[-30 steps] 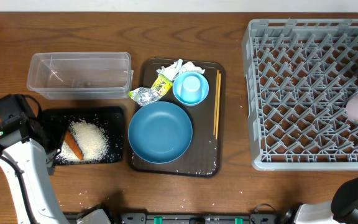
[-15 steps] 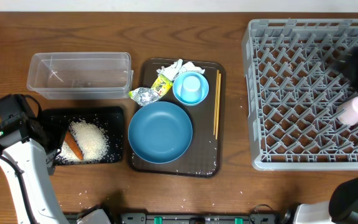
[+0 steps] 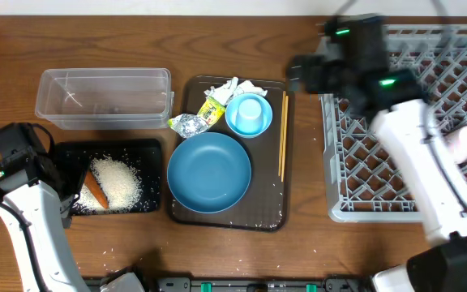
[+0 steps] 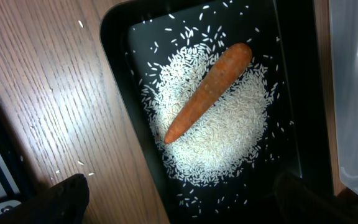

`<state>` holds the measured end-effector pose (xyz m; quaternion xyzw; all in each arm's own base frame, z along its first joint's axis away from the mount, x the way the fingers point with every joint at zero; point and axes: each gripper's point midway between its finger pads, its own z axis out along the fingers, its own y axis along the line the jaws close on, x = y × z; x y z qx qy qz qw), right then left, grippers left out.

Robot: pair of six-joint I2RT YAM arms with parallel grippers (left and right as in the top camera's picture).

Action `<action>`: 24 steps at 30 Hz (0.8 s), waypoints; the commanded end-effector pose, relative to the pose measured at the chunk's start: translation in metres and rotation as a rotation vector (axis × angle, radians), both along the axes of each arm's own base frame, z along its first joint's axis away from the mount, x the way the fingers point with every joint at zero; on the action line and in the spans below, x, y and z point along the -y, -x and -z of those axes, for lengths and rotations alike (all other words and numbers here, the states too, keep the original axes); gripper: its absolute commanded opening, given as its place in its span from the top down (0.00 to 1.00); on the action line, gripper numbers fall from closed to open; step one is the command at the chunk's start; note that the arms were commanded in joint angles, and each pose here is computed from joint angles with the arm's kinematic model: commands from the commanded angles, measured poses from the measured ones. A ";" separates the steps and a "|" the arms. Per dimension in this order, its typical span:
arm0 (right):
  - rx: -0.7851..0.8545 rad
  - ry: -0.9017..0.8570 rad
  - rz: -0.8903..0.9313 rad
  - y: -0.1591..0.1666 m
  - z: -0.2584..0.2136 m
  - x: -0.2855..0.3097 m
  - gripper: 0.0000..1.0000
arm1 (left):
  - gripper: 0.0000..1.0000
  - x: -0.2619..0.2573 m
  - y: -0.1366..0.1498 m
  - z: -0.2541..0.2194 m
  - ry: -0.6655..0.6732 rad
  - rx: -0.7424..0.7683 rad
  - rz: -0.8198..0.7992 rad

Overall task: Sort waste into correct bins and load items into the dishwasher rack
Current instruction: 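Move the right gripper back over the light-blue bowl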

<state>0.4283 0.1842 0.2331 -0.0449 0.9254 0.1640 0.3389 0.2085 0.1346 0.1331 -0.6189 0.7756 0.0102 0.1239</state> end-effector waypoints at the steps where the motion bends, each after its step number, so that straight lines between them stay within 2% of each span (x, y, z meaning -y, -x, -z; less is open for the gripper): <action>1: 0.002 0.130 0.097 -0.011 0.030 -0.012 0.01 | 0.02 -0.002 0.000 -0.001 0.002 0.001 -0.017; 6: -0.041 0.163 0.009 -0.011 0.080 -0.060 0.01 | 0.02 -0.002 0.000 -0.001 0.002 0.001 -0.017; 11: -0.103 0.202 -0.035 -0.005 0.121 -0.079 0.01 | 0.02 -0.002 0.000 -0.001 0.002 0.001 -0.017; 19: -0.140 0.204 -0.078 0.002 0.144 -0.096 0.01 | 0.02 -0.002 0.000 -0.001 0.002 0.001 -0.017; 24: -0.163 0.207 -0.073 0.005 0.155 -0.099 0.09 | 0.02 -0.002 0.000 -0.001 0.002 0.001 -0.017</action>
